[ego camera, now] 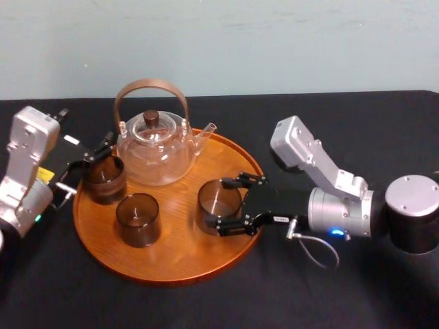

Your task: Pick up the glass from the table and place it on the tray.

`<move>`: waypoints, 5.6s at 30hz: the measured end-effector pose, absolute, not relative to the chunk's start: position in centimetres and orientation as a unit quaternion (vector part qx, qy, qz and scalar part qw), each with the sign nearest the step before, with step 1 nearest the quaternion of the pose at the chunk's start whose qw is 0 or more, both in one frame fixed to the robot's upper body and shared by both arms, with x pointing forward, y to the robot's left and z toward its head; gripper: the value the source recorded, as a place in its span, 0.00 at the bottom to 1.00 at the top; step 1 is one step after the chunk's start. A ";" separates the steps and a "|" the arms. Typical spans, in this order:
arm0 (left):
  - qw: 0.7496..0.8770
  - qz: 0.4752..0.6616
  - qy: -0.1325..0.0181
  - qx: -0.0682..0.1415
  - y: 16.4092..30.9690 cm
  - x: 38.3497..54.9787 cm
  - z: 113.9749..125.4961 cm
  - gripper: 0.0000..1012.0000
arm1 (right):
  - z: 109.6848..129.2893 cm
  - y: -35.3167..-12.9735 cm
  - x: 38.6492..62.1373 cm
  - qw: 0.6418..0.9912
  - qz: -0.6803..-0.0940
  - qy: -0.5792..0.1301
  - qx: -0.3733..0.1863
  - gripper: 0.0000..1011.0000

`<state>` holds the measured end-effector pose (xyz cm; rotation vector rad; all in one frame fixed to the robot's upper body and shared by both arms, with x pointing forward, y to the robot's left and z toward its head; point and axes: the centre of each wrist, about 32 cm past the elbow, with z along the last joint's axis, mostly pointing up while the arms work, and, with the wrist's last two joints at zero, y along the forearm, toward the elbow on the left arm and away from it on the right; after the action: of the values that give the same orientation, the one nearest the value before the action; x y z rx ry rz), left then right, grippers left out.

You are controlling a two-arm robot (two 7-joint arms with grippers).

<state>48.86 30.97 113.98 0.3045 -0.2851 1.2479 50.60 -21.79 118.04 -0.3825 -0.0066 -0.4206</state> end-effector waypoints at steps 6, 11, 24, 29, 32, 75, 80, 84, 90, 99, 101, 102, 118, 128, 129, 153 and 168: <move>0.791 0.580 -0.132 0.141 31.0 48.9 114.0 0.99 | 117.2 -21.3 50.6 0.960 -0.203 0.000 -0.195 0.89; 0.791 0.580 -0.132 0.141 31.0 48.9 114.0 0.99 | 116.7 -21.1 50.6 0.959 -0.204 0.001 -0.198 0.89; 0.791 0.580 -0.132 0.141 31.0 48.9 114.0 0.99 | 115.7 -20.7 50.8 0.955 -0.210 0.004 -0.208 0.89; 0.791 0.580 -0.132 0.141 31.0 48.9 114.0 0.99 | 115.6 -20.6 50.7 0.954 -0.213 0.001 -0.213 0.89; 0.791 0.580 -0.132 0.142 31.0 48.9 114.0 0.99 | 115.6 -20.6 50.7 0.953 -0.214 0.000 -0.213 0.89; 0.791 0.580 -0.132 0.141 31.0 48.9 114.0 0.99 | 116.1 -22.0 50.4 0.957 -0.204 0.006 -0.204 0.99; 0.791 0.580 -0.132 0.141 31.0 48.9 114.0 0.99 | 116.6 -23.4 49.9 0.960 -0.198 0.004 -0.198 0.99; 0.791 0.580 -0.132 0.142 31.0 48.9 114.0 0.99 | 117.2 -24.3 49.6 0.961 -0.196 0.001 -0.193 0.99; 0.791 0.580 -0.132 0.142 31.0 48.9 114.0 0.99 | 118.0 -26.1 48.9 0.962 -0.201 -0.006 -0.184 0.99; 0.791 0.580 -0.132 0.142 31.0 48.9 114.0 0.99 | 118.8 -28.5 48.0 0.954 -0.247 -0.009 -0.170 0.99; 0.791 0.580 -0.132 0.142 31.0 48.9 114.0 0.99 | 118.8 -28.9 47.9 0.951 -0.260 -0.009 -0.168 0.99; 0.791 0.580 -0.132 0.142 31.0 48.9 114.0 0.99 | 118.9 -29.1 47.8 0.948 -0.271 -0.007 -0.165 0.99; 0.791 0.580 -0.132 0.142 31.0 48.9 114.0 0.99 | 119.2 -31.0 48.1 0.896 -0.414 0.019 -0.160 0.99; 0.791 0.580 -0.132 0.142 31.0 48.9 114.0 0.99 | 119.0 -31.4 48.9 0.867 -0.461 0.041 -0.183 0.99; 0.791 0.580 -0.132 0.142 31.0 48.9 114.0 0.99 | 119.0 -31.4 49.0 0.866 -0.463 0.043 -0.185 0.99; 0.791 0.580 -0.132 0.141 31.0 48.9 114.0 0.99 | 117.8 -30.3 52.2 0.854 -0.473 0.068 -0.205 0.99; 0.791 0.580 -0.132 0.141 31.0 48.9 114.0 0.99 | 117.1 -29.1 54.2 0.853 -0.473 0.066 -0.211 0.99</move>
<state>48.86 30.97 113.98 0.3045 -0.2850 1.2480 54.23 -29.07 117.09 -0.4435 0.1379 -0.9961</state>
